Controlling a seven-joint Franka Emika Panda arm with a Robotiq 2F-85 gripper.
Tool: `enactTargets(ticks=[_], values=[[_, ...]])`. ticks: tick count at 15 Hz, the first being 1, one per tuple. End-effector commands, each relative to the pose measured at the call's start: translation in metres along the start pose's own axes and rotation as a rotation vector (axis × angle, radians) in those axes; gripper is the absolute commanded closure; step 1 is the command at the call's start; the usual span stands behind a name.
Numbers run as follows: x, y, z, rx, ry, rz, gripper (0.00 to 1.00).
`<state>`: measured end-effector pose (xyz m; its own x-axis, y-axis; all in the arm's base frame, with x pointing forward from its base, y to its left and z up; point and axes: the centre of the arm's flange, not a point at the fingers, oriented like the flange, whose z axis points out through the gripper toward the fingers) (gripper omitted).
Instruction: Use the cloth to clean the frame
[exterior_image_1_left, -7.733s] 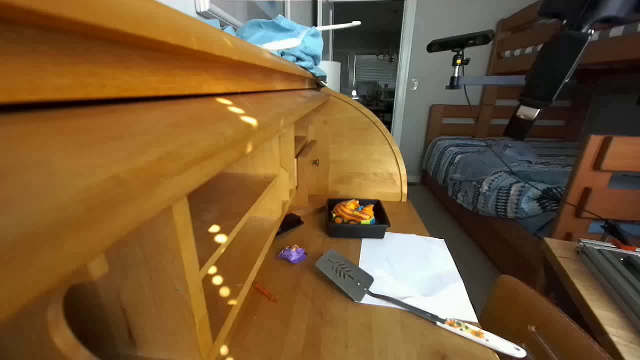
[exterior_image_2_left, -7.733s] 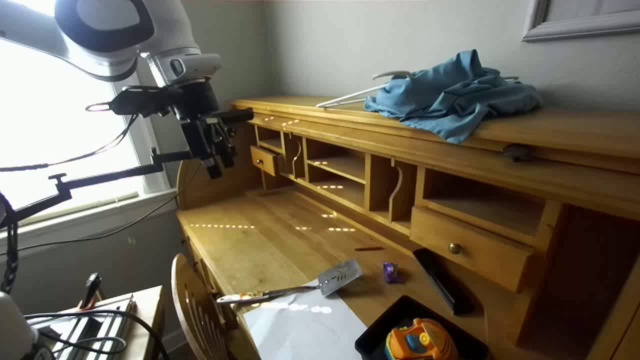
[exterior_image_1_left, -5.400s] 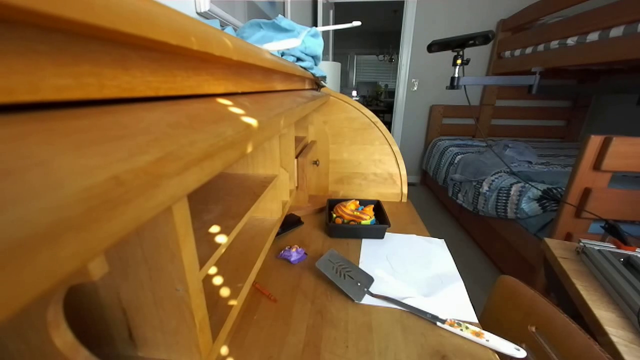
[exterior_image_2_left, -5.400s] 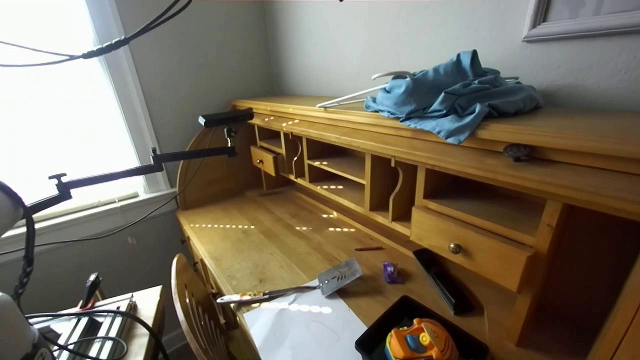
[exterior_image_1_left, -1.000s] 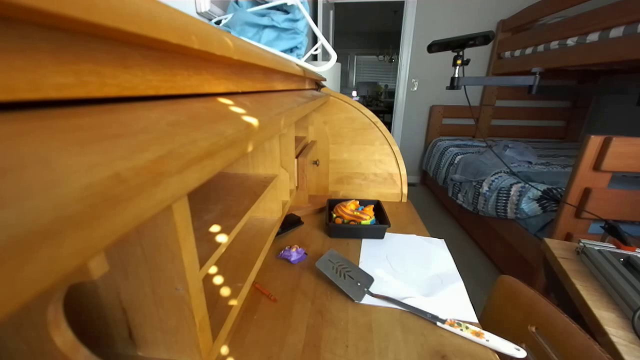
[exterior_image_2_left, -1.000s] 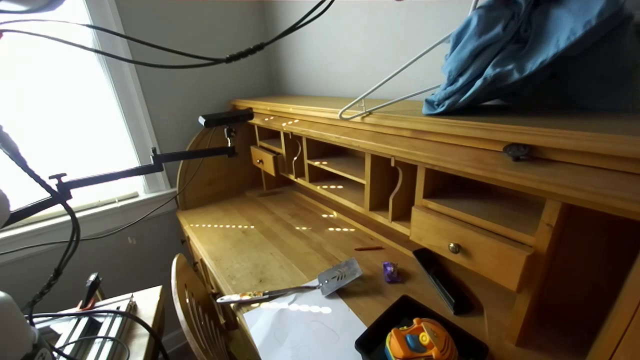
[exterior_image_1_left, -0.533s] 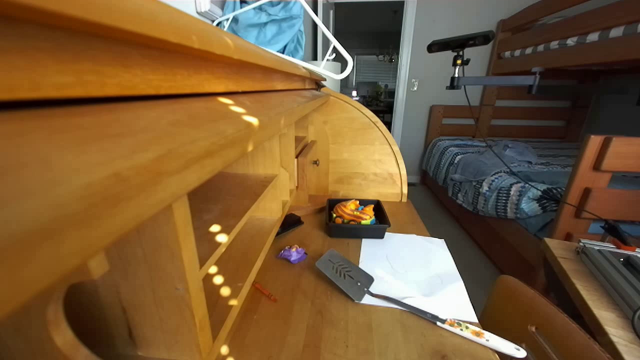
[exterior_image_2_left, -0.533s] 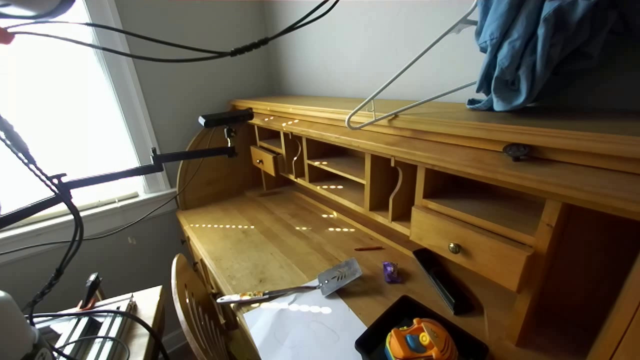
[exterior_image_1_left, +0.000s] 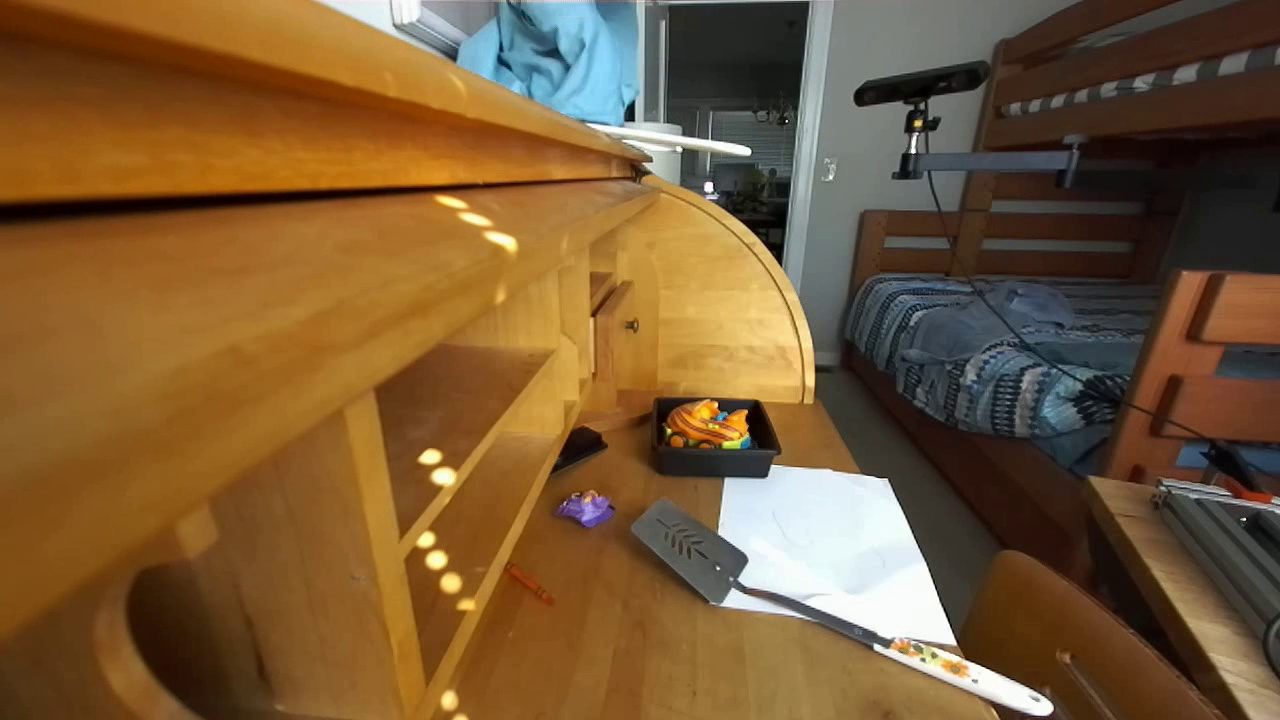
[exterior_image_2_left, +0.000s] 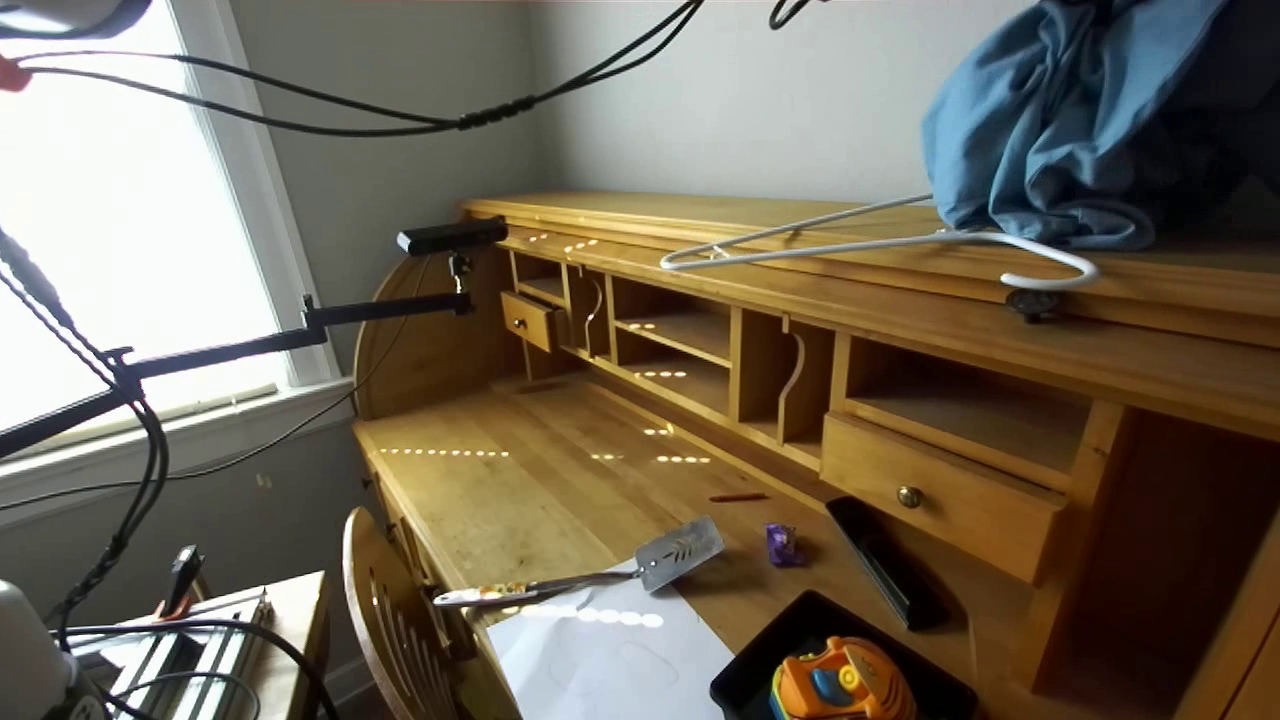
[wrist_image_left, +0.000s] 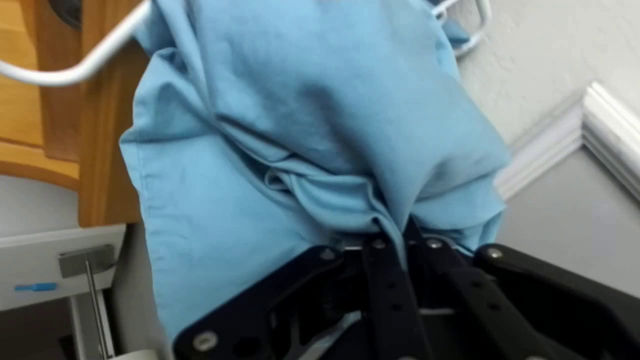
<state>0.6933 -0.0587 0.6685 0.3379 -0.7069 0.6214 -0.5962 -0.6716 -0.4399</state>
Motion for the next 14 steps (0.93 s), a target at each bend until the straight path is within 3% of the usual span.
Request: enactTargets(ticks=[1, 5, 10, 12, 14], values=[[-0.015, 0.026, 0.022, -0.061, -0.192, 0.013, 0.98], [-0.039, 0.045, 0.054, -0.091, -0.415, 0.041, 0.98], [-0.051, 0.054, 0.063, -0.172, -0.637, 0.1, 0.98], [-0.049, 0.054, 0.058, -0.173, -0.662, 0.118, 0.98], [-0.037, 0.052, 0.049, -0.139, -0.571, 0.133, 0.98]])
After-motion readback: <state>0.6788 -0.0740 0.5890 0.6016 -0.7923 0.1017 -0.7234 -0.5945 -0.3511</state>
